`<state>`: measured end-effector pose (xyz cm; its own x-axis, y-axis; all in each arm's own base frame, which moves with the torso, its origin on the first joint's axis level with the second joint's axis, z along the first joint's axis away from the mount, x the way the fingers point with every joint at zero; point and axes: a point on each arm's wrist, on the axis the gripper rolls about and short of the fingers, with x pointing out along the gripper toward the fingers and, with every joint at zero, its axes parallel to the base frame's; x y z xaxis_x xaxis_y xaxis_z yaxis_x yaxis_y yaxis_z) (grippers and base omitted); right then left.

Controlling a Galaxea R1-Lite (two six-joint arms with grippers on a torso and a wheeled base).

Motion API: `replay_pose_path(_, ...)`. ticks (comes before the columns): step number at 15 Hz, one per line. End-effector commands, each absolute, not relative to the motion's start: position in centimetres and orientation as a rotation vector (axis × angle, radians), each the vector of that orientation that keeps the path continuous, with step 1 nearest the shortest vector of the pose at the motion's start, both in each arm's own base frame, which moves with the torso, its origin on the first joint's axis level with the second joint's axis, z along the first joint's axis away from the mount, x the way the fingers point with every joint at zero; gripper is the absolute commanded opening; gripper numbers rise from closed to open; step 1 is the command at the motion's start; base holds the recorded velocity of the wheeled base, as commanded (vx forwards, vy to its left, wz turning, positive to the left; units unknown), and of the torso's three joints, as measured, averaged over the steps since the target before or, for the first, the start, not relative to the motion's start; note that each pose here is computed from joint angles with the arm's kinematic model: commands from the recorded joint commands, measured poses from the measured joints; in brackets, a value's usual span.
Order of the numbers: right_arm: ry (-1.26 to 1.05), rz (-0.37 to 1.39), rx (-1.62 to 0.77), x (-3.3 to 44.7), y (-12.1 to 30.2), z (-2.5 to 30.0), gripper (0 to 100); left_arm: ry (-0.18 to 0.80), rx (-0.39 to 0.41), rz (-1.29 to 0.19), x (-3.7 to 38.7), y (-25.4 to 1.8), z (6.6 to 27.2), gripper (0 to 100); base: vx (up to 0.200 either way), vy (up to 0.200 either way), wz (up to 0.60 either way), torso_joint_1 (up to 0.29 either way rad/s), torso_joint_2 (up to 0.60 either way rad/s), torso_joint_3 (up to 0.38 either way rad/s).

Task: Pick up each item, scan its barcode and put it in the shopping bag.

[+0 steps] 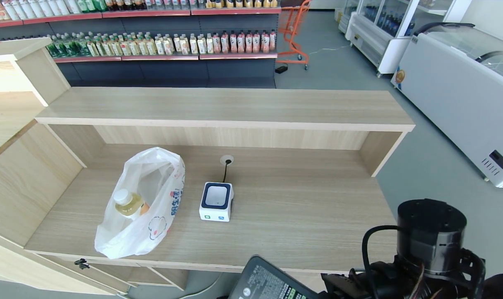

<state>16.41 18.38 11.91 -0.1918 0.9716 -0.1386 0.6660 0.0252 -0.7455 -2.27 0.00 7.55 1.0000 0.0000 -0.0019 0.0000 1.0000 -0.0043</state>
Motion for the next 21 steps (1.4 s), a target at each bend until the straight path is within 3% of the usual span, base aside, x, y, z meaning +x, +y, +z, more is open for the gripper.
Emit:
replay_pose_path(1, -1.897, 1.007, -1.658, 16.4, 18.4, 11.7, 0, 0.002, -0.005, 0.0, -2.3, 0.0, 7.6, 100, 0.0, 0.0, 0.0, 0.0, 0.0, 0.0)
replay_pose_path(10, -1.712, 0.943, -1.749, 21.9, 17.6, 11.6, 0, 0.002, -0.005, 0.002, -2.3, 0.0, 7.6, 100, 0.0, 0.0, 0.0, 0.0, 0.0, 0.0)
replay_pose_path(21, -1.721, 0.925, -1.721, 23.1, 18.8, 9.7, 0, 0.002, -0.005, 0.002, -2.3, 0.0, 7.6, 100, 0.0, 0.0, 0.0, 0.0, 0.0, 0.0)
